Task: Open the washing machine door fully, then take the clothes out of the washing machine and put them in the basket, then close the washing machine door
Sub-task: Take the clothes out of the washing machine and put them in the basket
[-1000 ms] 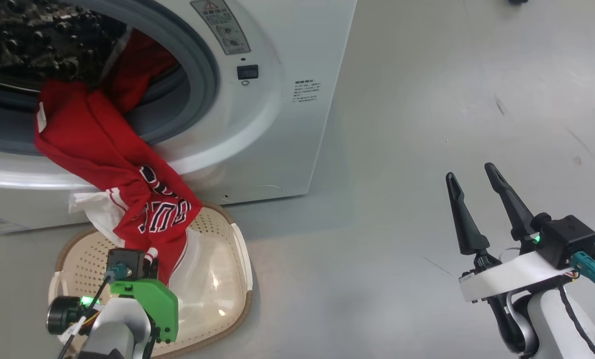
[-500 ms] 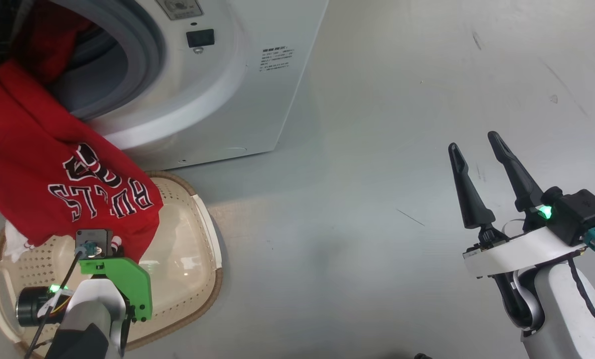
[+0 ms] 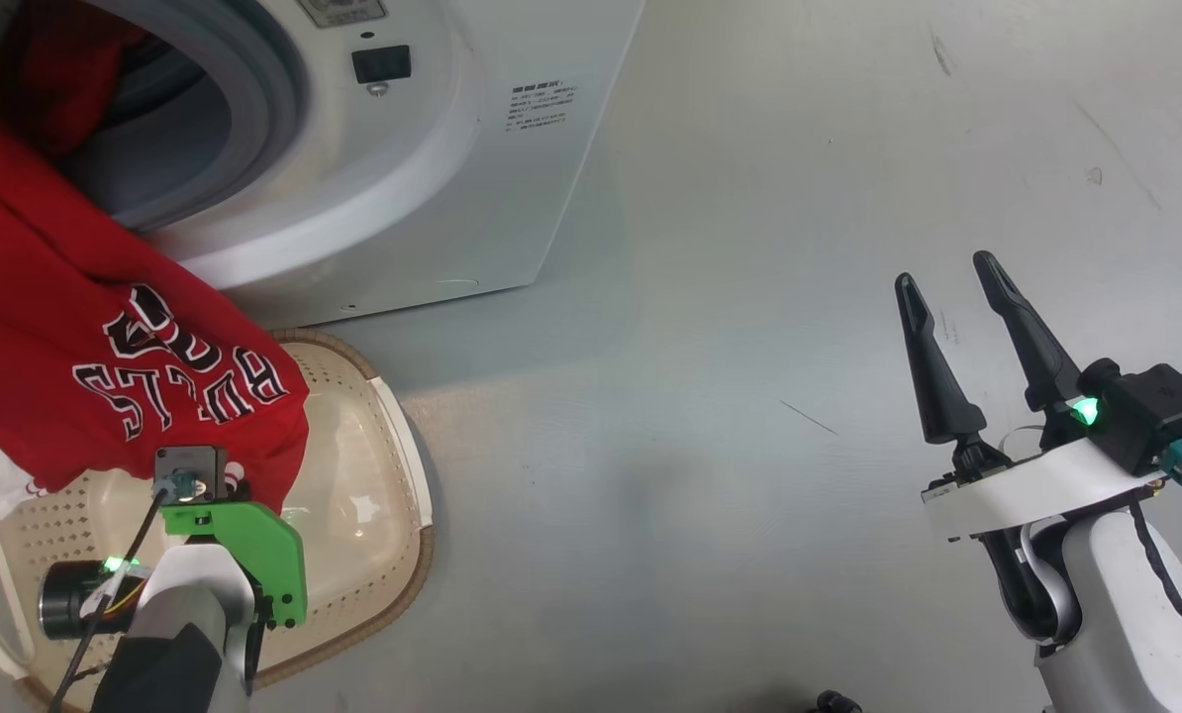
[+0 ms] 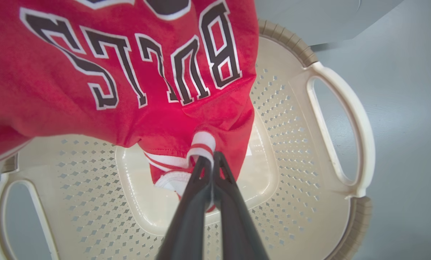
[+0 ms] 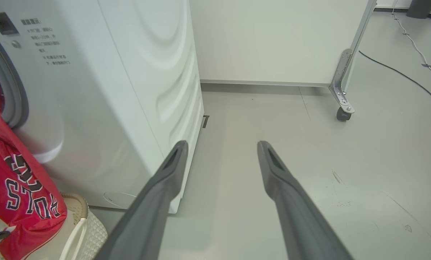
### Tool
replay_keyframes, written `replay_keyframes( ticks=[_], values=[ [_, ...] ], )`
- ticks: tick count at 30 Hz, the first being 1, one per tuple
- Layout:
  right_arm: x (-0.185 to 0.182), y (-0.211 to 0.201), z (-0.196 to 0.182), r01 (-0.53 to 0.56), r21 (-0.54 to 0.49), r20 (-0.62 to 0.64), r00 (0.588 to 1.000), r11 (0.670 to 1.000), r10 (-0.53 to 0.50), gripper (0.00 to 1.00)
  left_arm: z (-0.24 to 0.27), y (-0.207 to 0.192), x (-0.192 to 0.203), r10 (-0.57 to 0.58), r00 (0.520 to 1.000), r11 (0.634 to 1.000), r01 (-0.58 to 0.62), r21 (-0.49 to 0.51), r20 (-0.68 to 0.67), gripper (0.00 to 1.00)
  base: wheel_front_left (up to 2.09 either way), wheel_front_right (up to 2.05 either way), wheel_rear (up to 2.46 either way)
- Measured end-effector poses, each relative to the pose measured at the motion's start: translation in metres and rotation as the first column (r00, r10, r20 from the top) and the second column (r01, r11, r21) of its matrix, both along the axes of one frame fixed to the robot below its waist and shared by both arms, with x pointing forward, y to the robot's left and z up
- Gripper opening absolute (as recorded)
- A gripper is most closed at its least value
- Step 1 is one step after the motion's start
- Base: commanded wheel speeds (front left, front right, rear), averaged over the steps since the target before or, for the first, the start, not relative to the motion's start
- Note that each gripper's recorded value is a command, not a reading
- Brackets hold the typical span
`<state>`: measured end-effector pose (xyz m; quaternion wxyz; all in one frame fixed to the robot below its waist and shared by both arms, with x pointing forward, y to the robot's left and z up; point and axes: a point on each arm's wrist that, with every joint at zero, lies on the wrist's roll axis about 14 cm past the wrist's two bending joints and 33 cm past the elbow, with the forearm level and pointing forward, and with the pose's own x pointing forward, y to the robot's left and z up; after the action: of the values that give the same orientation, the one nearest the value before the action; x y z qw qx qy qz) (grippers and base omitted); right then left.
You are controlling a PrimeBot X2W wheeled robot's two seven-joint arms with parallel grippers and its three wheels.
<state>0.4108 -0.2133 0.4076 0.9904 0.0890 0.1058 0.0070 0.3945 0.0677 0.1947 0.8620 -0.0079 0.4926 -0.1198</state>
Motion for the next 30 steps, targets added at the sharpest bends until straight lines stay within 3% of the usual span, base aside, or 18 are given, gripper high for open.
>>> replay_keyframes(
  ticks=[1,7,15,30],
  values=[
    [0.000,0.000,0.000,0.000,0.000,-0.001,1.000,1.000,0.000,1.00,0.000,0.000,0.000,0.001,1.000,1.000,-0.001,0.000,-0.001,1.00,0.00,0.00,0.00],
    [0.000,0.001,0.001,-0.008,0.002,0.007,1.000,1.000,0.008,1.00,0.003,0.004,-0.003,0.022,1.000,1.000,-0.022,0.009,0.004,1.00,0.00,0.00,0.00],
    [0.000,0.008,0.013,-0.025,0.011,0.041,0.999,1.000,0.025,1.00,0.033,0.007,0.014,0.040,0.988,0.999,-0.038,-0.015,0.147,1.00,0.00,0.00,0.00],
    [-0.011,0.036,0.049,-0.096,0.044,0.137,0.987,0.994,0.089,1.00,0.130,0.013,0.041,0.046,0.879,0.997,-0.010,-0.077,0.474,1.00,0.00,0.00,0.00]
  ],
)
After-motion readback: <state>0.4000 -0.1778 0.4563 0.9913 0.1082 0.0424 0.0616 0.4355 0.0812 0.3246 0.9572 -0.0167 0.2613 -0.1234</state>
